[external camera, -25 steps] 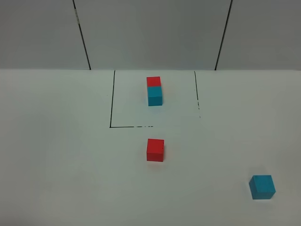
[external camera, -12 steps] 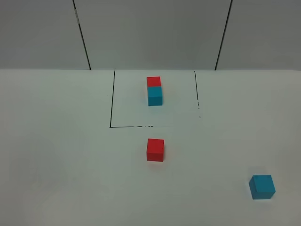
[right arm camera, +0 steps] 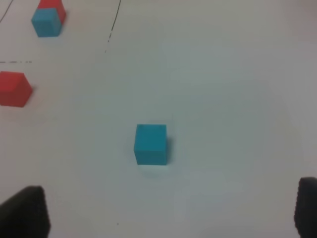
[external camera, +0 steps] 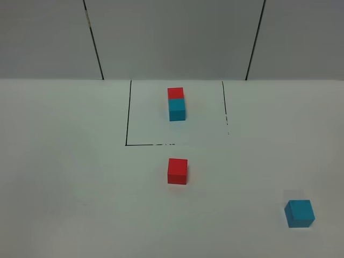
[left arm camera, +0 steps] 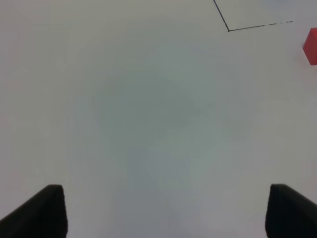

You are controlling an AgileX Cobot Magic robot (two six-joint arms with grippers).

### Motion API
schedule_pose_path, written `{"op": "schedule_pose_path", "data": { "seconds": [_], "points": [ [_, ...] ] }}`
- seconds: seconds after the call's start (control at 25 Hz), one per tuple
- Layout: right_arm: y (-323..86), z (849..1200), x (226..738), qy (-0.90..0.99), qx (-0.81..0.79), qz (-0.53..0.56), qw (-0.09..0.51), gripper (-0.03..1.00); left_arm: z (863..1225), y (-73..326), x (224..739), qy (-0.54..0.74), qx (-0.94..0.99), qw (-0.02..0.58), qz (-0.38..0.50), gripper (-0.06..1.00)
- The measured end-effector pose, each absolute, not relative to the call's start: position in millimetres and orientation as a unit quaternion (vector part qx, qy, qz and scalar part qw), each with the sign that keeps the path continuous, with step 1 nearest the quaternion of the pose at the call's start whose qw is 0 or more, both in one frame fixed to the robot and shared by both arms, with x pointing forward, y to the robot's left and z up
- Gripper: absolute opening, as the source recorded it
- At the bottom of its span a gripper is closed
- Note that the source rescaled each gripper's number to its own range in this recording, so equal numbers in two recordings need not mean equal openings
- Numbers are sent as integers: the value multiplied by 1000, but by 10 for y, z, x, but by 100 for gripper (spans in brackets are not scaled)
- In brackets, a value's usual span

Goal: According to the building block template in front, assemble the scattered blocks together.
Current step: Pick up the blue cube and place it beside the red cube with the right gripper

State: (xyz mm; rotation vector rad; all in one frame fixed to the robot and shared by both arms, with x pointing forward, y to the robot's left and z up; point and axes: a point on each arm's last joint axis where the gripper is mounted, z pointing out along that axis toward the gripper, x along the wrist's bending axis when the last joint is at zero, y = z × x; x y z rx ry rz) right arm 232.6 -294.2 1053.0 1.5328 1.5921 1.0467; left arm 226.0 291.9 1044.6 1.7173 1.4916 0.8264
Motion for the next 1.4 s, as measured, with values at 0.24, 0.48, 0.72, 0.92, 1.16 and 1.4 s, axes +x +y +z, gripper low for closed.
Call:
{"op": "schedule_pose_path", "data": {
  "seconds": [0.24, 0.48, 0.72, 0.92, 1.16, 1.4],
  "points": [
    [-2942, 10530, 2326, 612, 589, 402, 341, 100, 10449, 2933, 2264, 584, 656, 352, 323, 89],
    [-2942, 10530, 2326, 612, 589, 402, 341, 100, 10449, 2933, 2264, 585, 655, 353, 322, 89],
    [-2942, 10530, 2326, 612, 589, 402, 341, 100, 10448, 2938, 2264, 589, 652, 352, 322, 89],
    [-2942, 10530, 2326, 612, 589, 402, 341, 100, 10448, 2950, 2265, 598, 644, 352, 323, 89],
    [-2942, 10530, 2326, 612, 589, 402, 341, 100, 10448, 2952, 2265, 599, 643, 351, 324, 89],
    [-2942, 10530, 2326, 612, 589, 402, 341, 100, 10448, 2953, 2265, 600, 642, 351, 323, 89]
  ]
}}
